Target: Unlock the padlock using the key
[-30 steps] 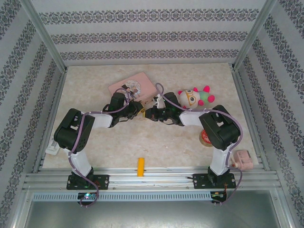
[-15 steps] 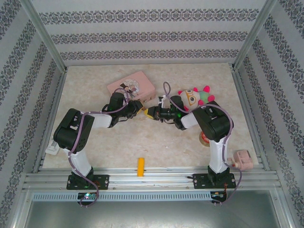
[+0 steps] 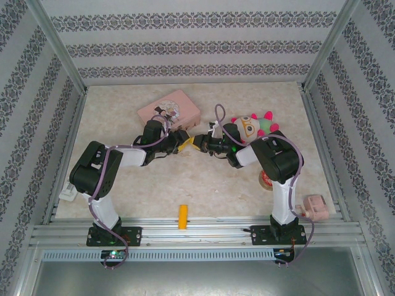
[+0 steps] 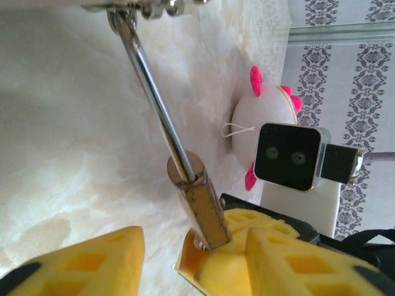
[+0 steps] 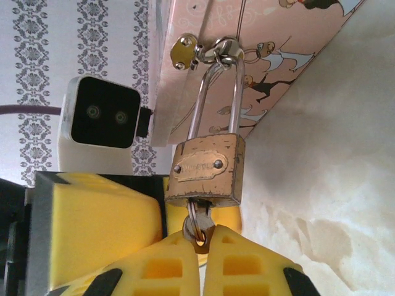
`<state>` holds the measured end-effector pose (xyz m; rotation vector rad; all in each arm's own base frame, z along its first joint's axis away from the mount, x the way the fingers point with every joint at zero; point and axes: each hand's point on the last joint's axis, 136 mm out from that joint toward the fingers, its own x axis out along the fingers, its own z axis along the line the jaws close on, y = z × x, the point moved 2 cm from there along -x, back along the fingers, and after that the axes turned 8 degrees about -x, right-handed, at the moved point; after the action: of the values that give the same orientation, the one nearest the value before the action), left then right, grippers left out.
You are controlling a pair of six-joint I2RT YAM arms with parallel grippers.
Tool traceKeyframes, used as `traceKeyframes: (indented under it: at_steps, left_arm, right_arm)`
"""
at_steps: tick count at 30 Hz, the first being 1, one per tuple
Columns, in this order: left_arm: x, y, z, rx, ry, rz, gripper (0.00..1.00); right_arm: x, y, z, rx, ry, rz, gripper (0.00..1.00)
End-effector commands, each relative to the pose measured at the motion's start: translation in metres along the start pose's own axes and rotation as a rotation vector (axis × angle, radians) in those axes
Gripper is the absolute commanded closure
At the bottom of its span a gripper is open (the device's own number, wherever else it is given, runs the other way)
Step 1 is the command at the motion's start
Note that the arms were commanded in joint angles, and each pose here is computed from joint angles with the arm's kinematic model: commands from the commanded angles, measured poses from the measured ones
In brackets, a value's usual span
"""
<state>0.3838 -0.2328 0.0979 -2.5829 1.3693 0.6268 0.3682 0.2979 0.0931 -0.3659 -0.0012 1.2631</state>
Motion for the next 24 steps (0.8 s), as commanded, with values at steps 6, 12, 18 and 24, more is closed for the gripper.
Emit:
traceKeyframes:
  at_steps: [6, 12, 18, 24]
  left_arm:
    - [0.000, 0.001, 0.014, -0.110, -0.077, -0.050, 0.39]
    - [-0.002, -0.014, 0.011, -0.108, -0.103, -0.142, 0.32]
    - [-0.006, -0.028, 0.019, -0.137, -0.132, -0.235, 0.44]
    - [-0.008, -0.038, 0.009, -0.123, -0.118, -0.286, 0.43]
  right_arm:
    - [0.010, -0.022, 0.017, -0.073, -0.039, -0.070, 1.00]
    - [0.015, -0.020, 0.017, -0.081, -0.033, -0.057, 1.00]
    - [0.021, -0.015, 0.018, -0.096, -0.019, -0.032, 1.00]
    - [0.026, -0.008, 0.017, -0.120, 0.022, 0.003, 1.00]
